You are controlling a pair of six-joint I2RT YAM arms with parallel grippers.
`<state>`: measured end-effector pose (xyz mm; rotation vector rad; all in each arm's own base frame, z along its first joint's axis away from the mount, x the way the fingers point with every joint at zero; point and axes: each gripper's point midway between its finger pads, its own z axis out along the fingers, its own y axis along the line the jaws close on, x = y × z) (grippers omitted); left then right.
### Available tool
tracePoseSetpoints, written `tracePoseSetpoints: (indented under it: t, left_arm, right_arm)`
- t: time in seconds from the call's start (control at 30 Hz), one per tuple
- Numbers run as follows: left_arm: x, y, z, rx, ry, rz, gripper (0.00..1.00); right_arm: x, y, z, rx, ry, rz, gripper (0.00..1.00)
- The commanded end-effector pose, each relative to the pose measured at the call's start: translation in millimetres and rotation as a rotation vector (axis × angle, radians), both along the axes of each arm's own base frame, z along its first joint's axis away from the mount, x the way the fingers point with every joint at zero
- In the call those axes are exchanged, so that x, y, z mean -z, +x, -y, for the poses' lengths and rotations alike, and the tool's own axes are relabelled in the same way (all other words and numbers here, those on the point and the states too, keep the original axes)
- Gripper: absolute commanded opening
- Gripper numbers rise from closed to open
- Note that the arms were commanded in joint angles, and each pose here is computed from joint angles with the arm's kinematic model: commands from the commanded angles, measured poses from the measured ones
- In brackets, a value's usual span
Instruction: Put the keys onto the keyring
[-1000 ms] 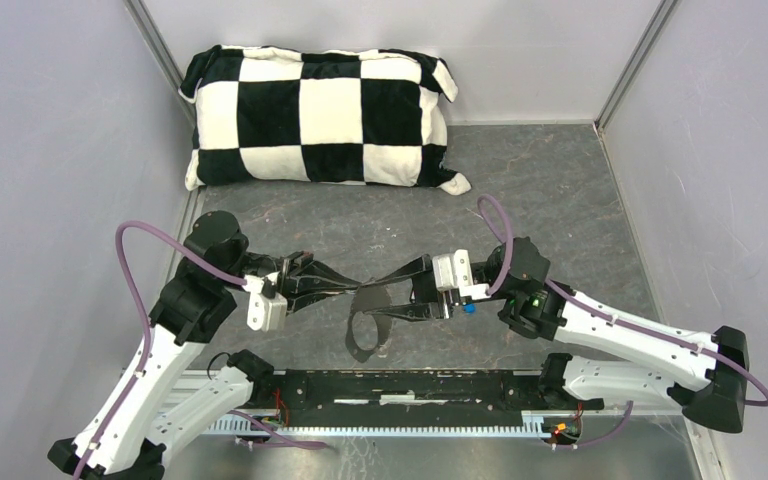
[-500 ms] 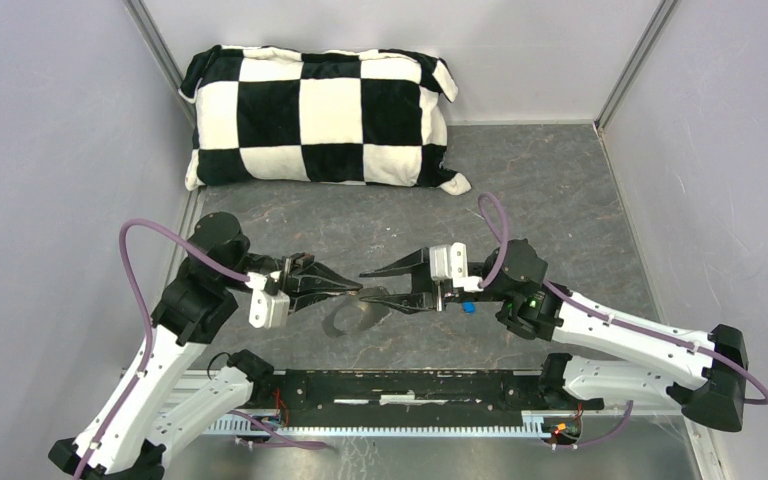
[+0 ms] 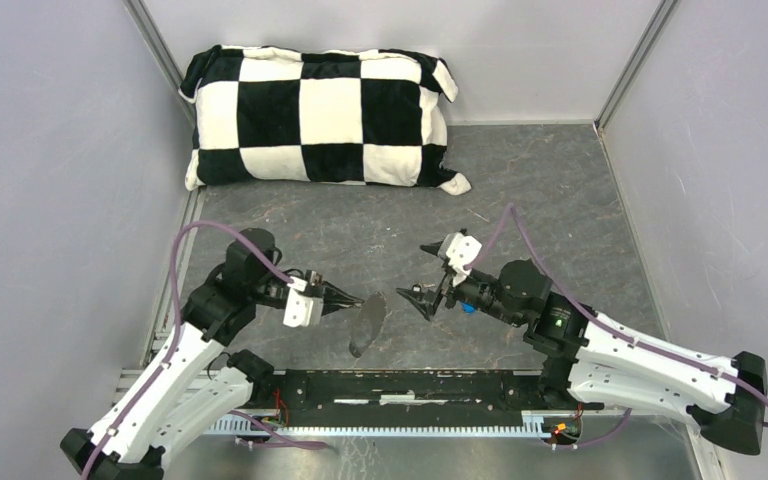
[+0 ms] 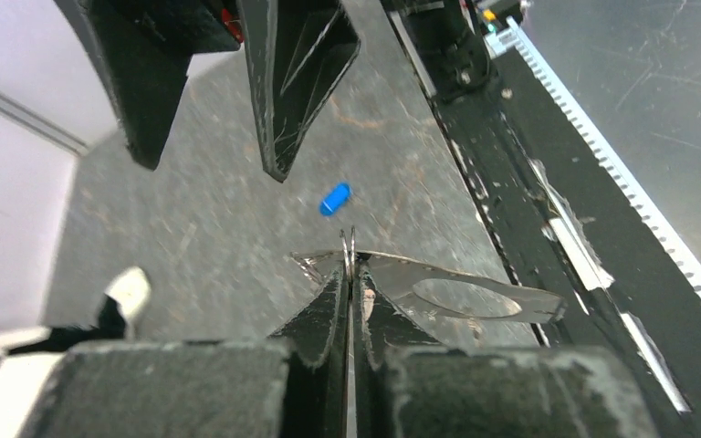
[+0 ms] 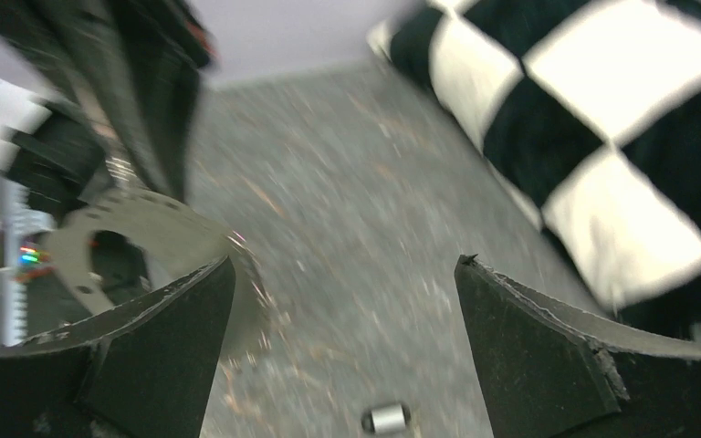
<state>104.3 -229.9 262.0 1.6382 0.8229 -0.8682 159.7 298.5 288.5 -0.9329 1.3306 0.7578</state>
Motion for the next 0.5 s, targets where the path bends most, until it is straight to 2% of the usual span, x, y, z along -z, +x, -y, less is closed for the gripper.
tracePoseSetpoints:
  t: [0.0,0.1,0.2,0.37,0.47]
  left_arm:
    - [24.2,19.9,2.1,-0.047,0.034,0.032,0.02]
    - [36.8,27.0,2.4,-0.056,0.063,0.027,0.02]
    - [48.3,30.7,1.9,-0.06,0.083,0.013,0.02]
    - [56.5,32.2,1.1,-0.063,0.093,0.003,0.02]
    - [55.9,31.1,-0.3,-0.066,0.093,0.009,0.02]
  right_arm:
    - [79.0,42.6,49.1,0.323,-0.095,-0.212,0.98]
    - [124.1,57.8,67.9,0.424,-0.109,-0.364,0.92]
    - [163.4,63.7,72.2,0.46,-0.154,-0.481,0.92]
    - [188.3,72.1,52.4,0.38,-0.22,-0.499,0.94]
    - [195.8,74.9,38.6,0.303,-0.223,-0.52,0.89]
